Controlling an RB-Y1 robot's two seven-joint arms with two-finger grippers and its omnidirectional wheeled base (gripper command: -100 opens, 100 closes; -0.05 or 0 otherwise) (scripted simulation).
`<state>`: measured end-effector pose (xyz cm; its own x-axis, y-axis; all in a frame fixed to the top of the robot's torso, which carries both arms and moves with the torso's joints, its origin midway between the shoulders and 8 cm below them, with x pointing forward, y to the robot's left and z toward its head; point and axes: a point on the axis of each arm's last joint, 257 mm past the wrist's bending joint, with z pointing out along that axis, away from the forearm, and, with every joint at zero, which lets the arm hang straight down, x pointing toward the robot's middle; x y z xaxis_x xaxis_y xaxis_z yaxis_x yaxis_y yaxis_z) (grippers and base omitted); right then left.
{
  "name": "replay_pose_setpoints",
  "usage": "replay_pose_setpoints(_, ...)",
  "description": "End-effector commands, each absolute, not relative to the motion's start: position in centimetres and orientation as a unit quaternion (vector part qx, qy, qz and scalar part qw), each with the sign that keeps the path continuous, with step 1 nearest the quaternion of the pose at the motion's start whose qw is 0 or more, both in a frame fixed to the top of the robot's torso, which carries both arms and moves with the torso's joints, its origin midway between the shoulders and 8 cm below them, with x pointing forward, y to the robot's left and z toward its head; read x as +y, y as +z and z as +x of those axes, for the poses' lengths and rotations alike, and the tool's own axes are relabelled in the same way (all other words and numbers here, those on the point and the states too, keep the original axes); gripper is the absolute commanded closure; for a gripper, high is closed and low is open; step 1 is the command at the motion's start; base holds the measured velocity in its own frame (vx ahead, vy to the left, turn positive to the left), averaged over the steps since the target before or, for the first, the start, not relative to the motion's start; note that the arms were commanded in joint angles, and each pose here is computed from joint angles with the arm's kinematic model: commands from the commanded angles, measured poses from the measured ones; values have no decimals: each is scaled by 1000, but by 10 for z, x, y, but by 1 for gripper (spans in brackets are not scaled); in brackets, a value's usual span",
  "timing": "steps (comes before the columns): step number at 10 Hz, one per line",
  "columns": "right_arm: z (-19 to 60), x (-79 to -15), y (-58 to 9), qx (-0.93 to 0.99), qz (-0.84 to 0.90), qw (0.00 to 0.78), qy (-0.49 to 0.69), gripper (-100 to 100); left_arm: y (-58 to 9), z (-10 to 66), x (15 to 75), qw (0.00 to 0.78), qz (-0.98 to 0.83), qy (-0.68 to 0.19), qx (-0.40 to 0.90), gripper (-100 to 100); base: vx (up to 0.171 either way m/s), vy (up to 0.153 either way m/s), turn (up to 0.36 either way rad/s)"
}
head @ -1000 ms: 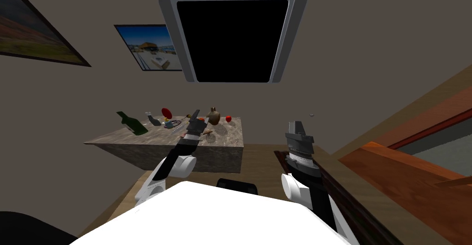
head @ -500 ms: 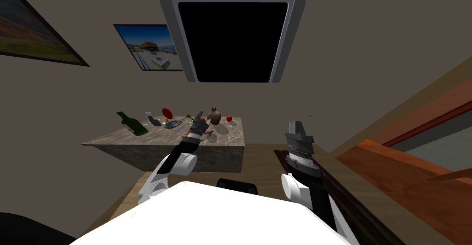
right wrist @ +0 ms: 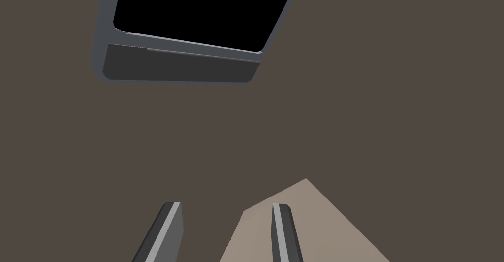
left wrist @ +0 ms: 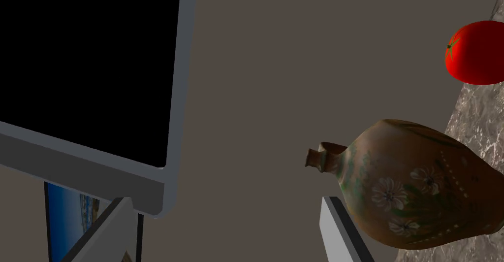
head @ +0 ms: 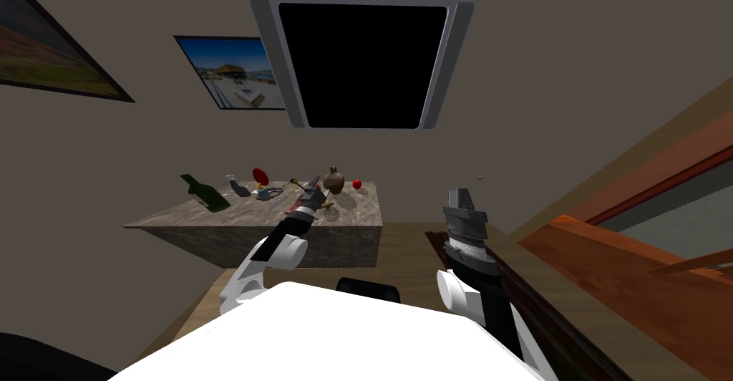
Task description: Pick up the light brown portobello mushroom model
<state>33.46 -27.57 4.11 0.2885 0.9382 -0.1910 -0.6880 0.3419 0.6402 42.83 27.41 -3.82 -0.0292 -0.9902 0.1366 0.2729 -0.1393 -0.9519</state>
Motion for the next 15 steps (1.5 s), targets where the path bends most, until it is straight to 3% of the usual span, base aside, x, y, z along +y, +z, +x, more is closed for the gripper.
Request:
replay_pose_setpoints(1, 335, -276, 41, 278, 225, 770, 528, 0, -48, 434, 273, 514, -472, -593, 401, -100, -20, 36, -31)
replay_pose_setpoints(15, 335, -276, 41, 278, 225, 770, 528, 0, -153, 457, 280, 424, -592, -497, 471, -100, -11, 39, -36)
